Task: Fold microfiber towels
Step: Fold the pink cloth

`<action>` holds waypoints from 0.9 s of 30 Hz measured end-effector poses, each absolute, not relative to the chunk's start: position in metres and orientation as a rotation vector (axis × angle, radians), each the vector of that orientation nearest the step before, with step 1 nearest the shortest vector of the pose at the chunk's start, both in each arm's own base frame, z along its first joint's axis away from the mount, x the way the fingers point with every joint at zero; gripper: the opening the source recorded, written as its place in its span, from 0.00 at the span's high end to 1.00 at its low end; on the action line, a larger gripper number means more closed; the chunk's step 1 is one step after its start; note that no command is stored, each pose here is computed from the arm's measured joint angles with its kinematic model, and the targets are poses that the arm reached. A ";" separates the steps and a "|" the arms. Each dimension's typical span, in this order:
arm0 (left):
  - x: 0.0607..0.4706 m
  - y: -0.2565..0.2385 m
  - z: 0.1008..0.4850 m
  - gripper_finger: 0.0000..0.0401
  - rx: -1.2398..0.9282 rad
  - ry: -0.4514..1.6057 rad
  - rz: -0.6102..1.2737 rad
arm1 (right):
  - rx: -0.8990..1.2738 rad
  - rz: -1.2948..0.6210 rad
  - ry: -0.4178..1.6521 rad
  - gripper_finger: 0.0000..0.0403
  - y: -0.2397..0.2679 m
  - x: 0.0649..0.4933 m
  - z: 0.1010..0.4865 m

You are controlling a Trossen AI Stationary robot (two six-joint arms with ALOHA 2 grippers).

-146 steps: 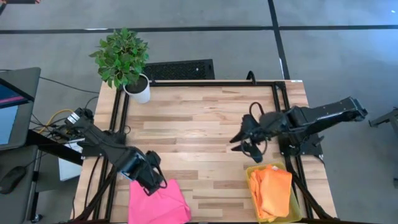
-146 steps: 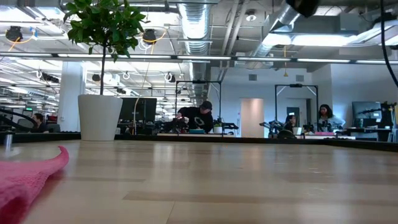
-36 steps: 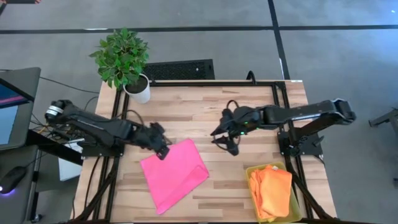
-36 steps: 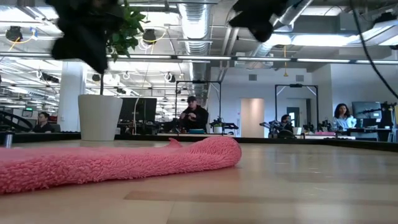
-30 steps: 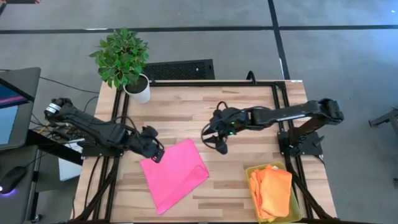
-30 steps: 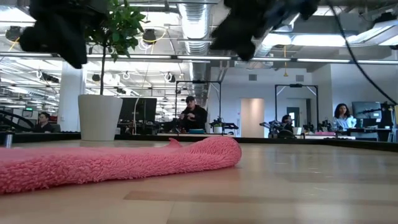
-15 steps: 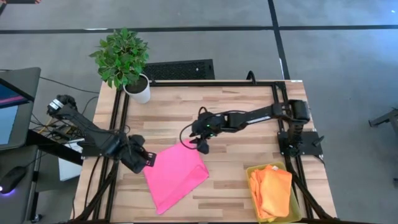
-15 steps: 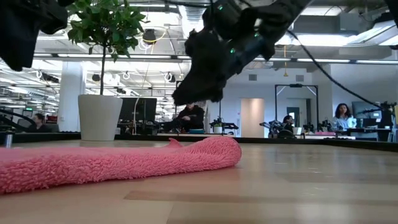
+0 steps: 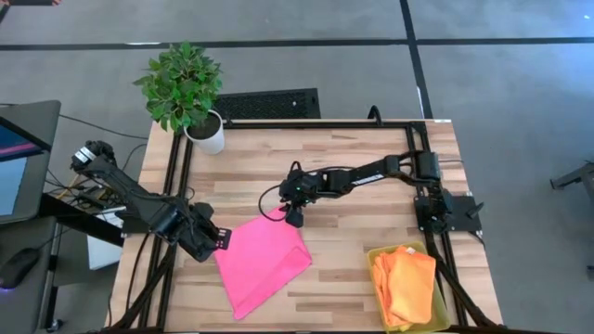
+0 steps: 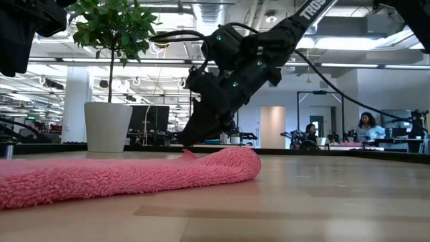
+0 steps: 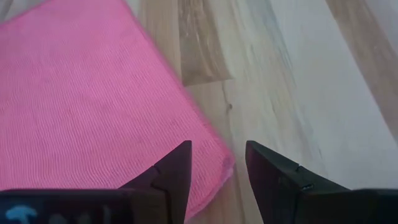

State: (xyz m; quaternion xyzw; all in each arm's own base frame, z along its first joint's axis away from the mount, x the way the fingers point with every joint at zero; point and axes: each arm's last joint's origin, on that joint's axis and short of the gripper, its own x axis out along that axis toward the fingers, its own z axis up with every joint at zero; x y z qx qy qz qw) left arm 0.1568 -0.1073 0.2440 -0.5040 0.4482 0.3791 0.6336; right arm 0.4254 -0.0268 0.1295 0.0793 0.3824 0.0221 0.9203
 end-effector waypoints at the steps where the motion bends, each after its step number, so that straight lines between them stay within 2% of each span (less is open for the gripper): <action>1: 0.157 -0.107 0.244 0.85 -1.152 1.025 0.868 | 0.163 0.042 0.786 0.57 -0.028 0.425 0.129; 9: 0.157 -0.107 0.244 0.85 -1.153 1.022 0.870 | 0.139 0.059 0.811 0.57 -0.026 0.424 0.128; 19: 0.157 -0.107 0.244 0.85 -1.146 1.025 0.868 | 0.105 0.052 0.869 0.59 -0.016 0.425 0.106; 23: 0.158 -0.107 0.244 0.85 -1.070 1.038 0.803 | 0.144 0.041 0.875 0.68 -0.016 0.424 0.108; 27: 0.164 -0.111 0.242 0.85 -1.000 1.040 0.729 | 0.178 0.027 0.883 0.85 -0.017 0.423 0.109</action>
